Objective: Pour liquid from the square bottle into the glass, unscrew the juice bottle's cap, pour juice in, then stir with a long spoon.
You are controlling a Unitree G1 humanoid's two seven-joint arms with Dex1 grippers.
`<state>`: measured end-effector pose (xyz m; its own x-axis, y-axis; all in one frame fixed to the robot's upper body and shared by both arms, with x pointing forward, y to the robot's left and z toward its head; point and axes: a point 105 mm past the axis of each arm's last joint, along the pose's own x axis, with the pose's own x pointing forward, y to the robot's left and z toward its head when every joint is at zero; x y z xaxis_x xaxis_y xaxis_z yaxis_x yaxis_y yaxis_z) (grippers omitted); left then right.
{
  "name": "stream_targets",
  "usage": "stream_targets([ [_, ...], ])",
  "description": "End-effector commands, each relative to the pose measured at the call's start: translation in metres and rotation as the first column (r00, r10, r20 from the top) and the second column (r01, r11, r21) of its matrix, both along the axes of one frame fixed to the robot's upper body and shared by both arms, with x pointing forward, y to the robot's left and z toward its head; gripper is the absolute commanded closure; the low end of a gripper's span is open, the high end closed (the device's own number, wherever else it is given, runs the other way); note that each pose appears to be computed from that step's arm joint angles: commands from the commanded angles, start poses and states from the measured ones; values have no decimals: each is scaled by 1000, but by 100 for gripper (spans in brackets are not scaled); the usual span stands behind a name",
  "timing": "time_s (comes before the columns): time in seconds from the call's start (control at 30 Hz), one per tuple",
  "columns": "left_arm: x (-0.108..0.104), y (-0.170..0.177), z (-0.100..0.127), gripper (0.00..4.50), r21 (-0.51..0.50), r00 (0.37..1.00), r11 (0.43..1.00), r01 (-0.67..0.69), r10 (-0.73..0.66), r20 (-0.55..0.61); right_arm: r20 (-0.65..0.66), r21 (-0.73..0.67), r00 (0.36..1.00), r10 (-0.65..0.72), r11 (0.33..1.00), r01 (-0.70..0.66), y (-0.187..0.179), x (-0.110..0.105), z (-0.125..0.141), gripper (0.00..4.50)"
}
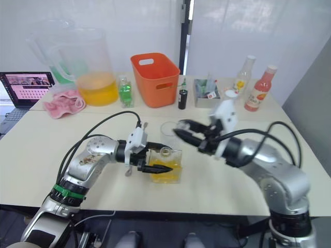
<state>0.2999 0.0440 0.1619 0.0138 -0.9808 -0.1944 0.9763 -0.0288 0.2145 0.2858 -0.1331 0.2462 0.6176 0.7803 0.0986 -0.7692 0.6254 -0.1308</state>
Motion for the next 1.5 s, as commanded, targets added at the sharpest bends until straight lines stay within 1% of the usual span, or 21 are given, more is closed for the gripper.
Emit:
stream_targets([
  [0.03, 3, 0, -23, 170, 84, 999, 996, -28, 31, -43, 44, 26, 979, -201, 979, 200, -59, 8, 9, 342],
  [0.07, 3, -1, -22, 170, 78, 998, 997, -29, 32, -45, 35, 24, 964, -263, 965, 262, -76, 10, 6, 342],
  [0.13, 4, -3, -21, 170, 72, 999, 997, -29, 32, -44, 22, 1, 908, -418, 908, 418, -116, 16, -8, 342],
  [0.17, 4, -3, -20, 170, 71, 999, 997, -28, 32, -44, 20, -3, 890, -455, 890, 455, -126, 17, -12, 342],
  [0.23, 5, -4, -19, 170, 67, 999, 997, -29, 32, -41, 7, 0, 810, -586, 810, 586, -156, 25, -23, 342],
  [0.27, 5, -4, -19, 170, 66, 999, 997, -30, 33, -40, 5, -4, 783, -623, 783, 623, -165, 28, -27, 342],
  [0.33, 5, -4, -18, 170, 65, 999, 997, -31, 33, -37, -32, 37, 708, -705, 707, 706, -185, 34, -35, 342],
  [0.43, 5, -5, -17, 170, 65, 999, 997, -35, 37, -34, -55, 36, 624, -779, 623, 781, -206, 40, -51, 342],
  [0.53, 6, -5, -13, 170, 56, 998, 997, -52, 54, -31, -84, 38, 512, -855, 510, 859, -229, 46, -72, 342],
  [0.57, 6, -5, -12, 170, 54, 998, 997, -57, 58, -30, -91, 43, 487, -869, 485, 874, -234, 47, -76, 342],
  [0.73, 5, -3, -10, 170, 47, 996, 996, -77, 79, -33, -101, 23, 319, -942, 319, 948, -260, 45, -106, 342],
  [0.8, 5, -4, -10, 170, 46, 996, 996, -81, 83, -36, -107, 26, 287, -952, 286, 958, -263, 44, -114, 342],
  [0.9, 4, -6, -9, 170, 39, 995, 995, -87, 88, -38, -126, 41, 277, -953, 274, 961, -259, 47, -123, 342],
  [1.07, 4, -7, -6, 170, 28, 996, 996, -85, 85, -16, -160, 79, 286, -945, 276, 958, -251, 50, -130, 342],
  [1.2, 6, -6, -5, 170, 31, 996, 995, -92, 92, -10, -175, 86, 276, -945, 265, 960, -250, 50, -133, 342],
  [1.4, 9, -6, -3, 170, 31, 995, 994, -102, 102, 0, -191, 63, 259, -947, 251, 966, -249, 48, -143, 342],
  [1.5, 9, -7, -4, 170, 31, 995, 994, -103, 103, 0, -225, 41, 273, -936, 270, 962, -247, 49, -151, 342],
])
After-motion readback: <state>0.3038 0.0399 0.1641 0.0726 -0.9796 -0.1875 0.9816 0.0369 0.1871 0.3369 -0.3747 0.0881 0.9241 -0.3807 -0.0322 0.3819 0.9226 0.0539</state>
